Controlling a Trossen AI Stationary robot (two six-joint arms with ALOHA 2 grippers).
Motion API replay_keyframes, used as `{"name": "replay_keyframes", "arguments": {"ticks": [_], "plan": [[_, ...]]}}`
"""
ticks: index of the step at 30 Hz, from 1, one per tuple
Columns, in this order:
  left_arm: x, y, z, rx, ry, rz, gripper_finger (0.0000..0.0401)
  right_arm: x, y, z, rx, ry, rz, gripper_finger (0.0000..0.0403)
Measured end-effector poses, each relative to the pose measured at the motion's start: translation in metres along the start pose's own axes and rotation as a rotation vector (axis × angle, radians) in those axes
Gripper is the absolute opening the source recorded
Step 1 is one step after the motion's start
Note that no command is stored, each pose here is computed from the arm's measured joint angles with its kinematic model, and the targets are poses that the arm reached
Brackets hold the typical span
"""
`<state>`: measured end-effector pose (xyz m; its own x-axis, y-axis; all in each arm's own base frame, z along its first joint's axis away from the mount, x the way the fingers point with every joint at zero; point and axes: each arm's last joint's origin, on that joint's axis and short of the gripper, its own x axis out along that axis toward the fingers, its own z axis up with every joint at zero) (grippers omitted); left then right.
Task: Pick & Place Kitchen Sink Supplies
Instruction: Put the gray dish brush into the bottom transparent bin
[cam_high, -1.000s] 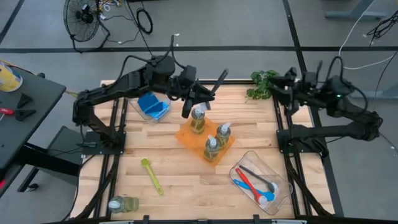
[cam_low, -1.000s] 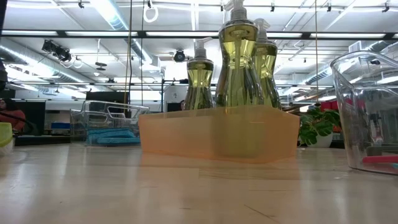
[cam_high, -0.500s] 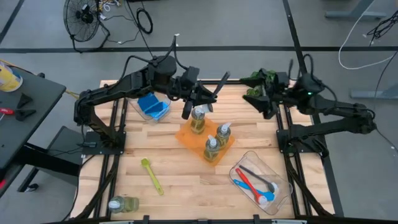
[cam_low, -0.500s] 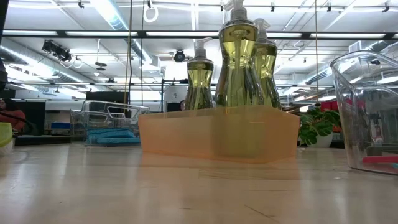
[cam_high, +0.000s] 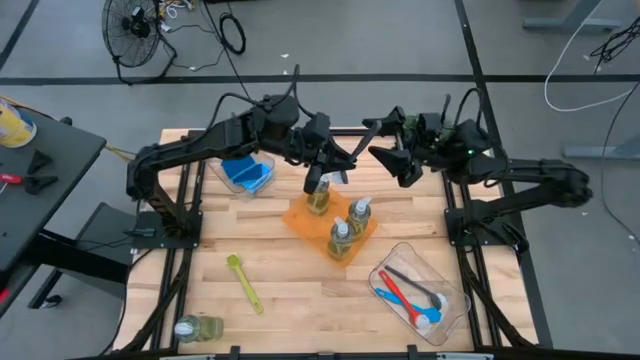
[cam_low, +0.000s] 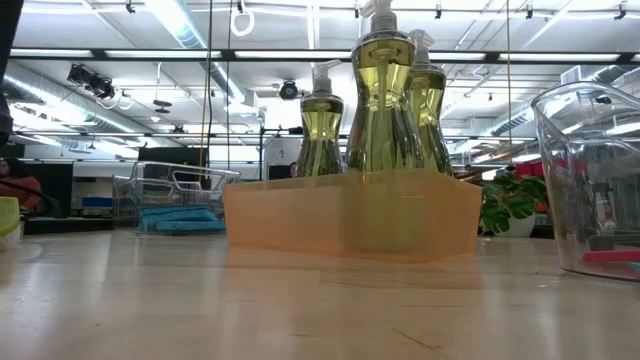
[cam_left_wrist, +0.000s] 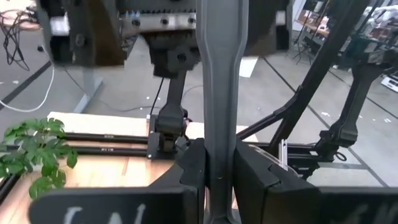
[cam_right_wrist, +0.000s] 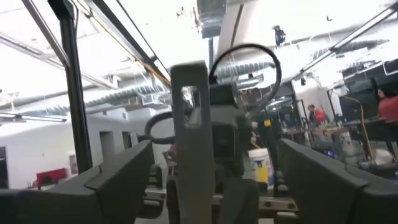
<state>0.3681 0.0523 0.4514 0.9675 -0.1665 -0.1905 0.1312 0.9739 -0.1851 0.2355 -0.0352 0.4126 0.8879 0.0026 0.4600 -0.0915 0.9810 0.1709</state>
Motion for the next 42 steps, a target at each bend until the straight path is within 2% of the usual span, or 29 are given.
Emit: {"name": "replay_keyframes", "arguments": {"ticks": [7,11,19,28,30,37,42], "plan": [[0.005,0.005,-0.004,-0.006,0.015,0.008,0.0069,0.008,-0.004,-0.011,0.009,0.009,-0.003,0.0347],[0.005,0.007,-0.004,0.017,0.014,0.015,0.0059,0.008,-0.005,-0.013,0.004,0.018,0.000,0.0324],[0.002,0.016,-0.004,0.013,0.023,0.047,0.0072,0.009,-0.006,-0.014,0.010,0.013,-0.019,0.0211],[-0.002,0.025,-0.003,0.014,0.026,0.020,0.0063,0.008,-0.008,-0.014,-0.001,0.001,-0.096,0.0079],[-0.003,0.028,-0.003,0.021,0.026,0.029,0.0077,0.008,-0.008,-0.014,-0.007,0.004,-0.101,0.0070],[-0.007,0.036,-0.001,0.030,0.018,0.045,0.0137,0.008,-0.009,-0.015,-0.016,0.017,-0.123,0.0075],[-0.019,0.039,0.003,-0.005,0.012,0.051,0.0205,0.006,-0.008,-0.011,-0.039,0.013,-0.123,0.0075]]}}
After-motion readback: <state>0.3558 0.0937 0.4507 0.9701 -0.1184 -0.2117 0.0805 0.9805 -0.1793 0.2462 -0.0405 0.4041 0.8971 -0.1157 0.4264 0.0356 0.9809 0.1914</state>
